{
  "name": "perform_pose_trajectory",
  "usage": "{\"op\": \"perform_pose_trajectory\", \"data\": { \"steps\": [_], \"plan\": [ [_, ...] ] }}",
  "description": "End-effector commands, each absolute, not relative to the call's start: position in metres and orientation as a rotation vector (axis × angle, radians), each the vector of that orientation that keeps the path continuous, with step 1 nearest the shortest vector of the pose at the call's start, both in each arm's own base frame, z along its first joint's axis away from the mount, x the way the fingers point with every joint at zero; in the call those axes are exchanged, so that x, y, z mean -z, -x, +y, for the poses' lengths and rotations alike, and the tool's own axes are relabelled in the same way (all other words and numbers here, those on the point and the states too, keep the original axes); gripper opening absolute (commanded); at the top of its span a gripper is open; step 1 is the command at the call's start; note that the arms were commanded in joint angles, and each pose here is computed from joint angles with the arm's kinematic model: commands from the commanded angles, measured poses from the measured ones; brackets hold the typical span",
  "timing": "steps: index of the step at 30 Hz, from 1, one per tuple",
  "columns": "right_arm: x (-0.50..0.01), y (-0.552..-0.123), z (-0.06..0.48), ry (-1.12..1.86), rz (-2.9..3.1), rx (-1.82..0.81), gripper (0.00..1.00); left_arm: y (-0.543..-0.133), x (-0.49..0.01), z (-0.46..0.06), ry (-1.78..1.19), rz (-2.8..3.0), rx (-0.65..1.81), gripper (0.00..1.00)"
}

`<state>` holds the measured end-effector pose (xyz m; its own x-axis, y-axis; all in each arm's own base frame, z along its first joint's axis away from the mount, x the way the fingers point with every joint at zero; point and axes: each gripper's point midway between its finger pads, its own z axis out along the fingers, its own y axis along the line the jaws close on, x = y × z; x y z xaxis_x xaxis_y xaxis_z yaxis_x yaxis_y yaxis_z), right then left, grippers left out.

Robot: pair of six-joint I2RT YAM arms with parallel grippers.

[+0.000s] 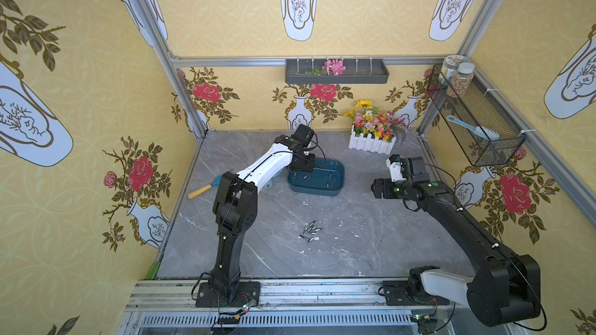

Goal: Put the bit on the desktop into the storage box
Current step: Place the screwdriver bit in the storage box, then pick up the screwdriver bit from the center of the board.

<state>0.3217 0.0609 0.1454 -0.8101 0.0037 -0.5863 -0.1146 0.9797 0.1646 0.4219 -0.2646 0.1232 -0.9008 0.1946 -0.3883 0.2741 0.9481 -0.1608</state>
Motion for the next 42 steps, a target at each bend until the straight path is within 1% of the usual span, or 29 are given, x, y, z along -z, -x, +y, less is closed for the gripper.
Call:
{"op": "perform_pose_trajectory", "data": {
  "steps": [1, 8, 17, 20, 25, 27, 29, 34, 42],
  "plan": [
    [-0.151, -0.327, 0.062, 0.092, 2.47, -0.26, 0.97, -0.419, -0.13, -0.263, -0.324, 2.691, 0.323, 0.49],
    [-0.151, -0.326, 0.063, 0.095, 2.472, -0.259, 0.97, -0.395, -0.161, -0.251, -0.296, 2.569, 0.406, 0.6],
    [-0.153, -0.326, 0.067, 0.115, 2.462, -0.287, 0.97, -0.359, -0.209, -0.221, -0.246, 2.293, 0.496, 0.79],
    [-0.152, -0.326, 0.074, 0.138, 2.463, -0.325, 0.97, -0.348, -0.212, -0.205, -0.201, 2.23, 0.495, 0.84],
    [-0.152, -0.324, 0.094, 0.219, 2.468, -0.38, 1.0, -0.334, -0.212, -0.182, -0.121, 2.128, 0.536, 0.9],
    [-0.151, -0.322, 0.105, 0.269, 2.476, -0.374, 1.0, -0.33, -0.21, -0.173, -0.086, 2.092, 0.548, 0.95],
    [-0.15, -0.317, 0.117, 0.347, 2.496, -0.33, 0.99, -0.327, -0.209, -0.164, -0.043, 2.057, 0.561, 0.99],
    [-0.15, -0.306, 0.16, 0.596, 2.524, -0.247, 0.97, -0.324, -0.21, -0.142, 0.073, 1.946, 0.616, 1.0],
    [-0.132, -0.285, 0.225, 0.956, 2.592, -0.131, 0.9, -0.32, -0.2, -0.107, 0.267, 1.87, 0.614, 1.0]
  ]
}}
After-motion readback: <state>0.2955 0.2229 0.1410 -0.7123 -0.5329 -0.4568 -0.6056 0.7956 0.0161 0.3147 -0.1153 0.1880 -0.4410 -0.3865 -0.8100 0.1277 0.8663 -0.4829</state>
